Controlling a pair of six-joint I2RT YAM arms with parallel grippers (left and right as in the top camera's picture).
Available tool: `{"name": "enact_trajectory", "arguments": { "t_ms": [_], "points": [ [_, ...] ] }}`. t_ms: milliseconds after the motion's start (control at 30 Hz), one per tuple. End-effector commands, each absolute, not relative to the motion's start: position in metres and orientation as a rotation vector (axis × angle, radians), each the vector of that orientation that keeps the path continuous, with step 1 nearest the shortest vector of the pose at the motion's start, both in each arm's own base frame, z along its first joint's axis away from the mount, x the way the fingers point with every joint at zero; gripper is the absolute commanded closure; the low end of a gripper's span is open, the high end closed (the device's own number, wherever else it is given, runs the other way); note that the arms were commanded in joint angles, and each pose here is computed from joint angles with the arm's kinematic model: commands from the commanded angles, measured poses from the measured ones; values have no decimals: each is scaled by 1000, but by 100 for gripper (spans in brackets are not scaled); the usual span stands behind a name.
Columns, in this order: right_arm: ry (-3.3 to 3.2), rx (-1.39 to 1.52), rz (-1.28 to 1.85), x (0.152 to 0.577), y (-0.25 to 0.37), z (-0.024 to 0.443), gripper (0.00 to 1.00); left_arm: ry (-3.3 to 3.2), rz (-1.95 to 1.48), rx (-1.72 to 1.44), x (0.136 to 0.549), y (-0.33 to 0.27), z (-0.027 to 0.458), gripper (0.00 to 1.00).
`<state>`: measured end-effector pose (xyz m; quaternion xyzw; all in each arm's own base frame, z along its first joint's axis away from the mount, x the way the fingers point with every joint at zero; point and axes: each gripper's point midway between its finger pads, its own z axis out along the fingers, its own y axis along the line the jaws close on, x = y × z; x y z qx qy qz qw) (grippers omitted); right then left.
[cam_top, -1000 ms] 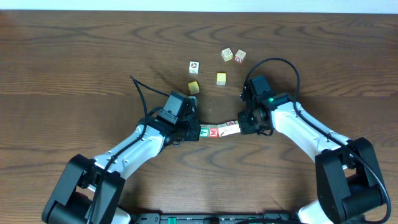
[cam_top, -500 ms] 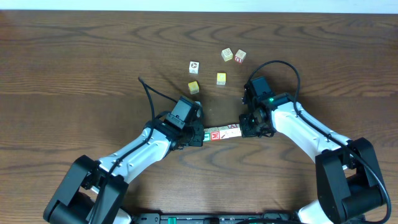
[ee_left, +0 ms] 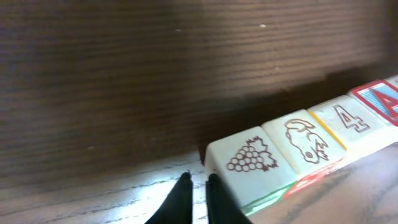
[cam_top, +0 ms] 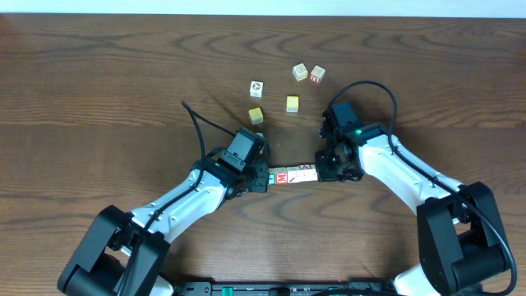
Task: Lift 5 blocks
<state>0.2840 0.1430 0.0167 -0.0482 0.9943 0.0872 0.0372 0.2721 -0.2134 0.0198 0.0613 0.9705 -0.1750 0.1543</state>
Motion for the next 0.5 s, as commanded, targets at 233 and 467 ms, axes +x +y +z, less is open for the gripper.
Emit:
{"name": "enact_trajectory", "arguments": {
  "t_ms": [233,467],
  "points": [
    [3037,-263,501,275,185,22,99,2726,-665,278,268,-249,39,83],
    [2985,-264,482,287,186,23,98,2723,-653,274,269,-248,39,83]
  ]
}}
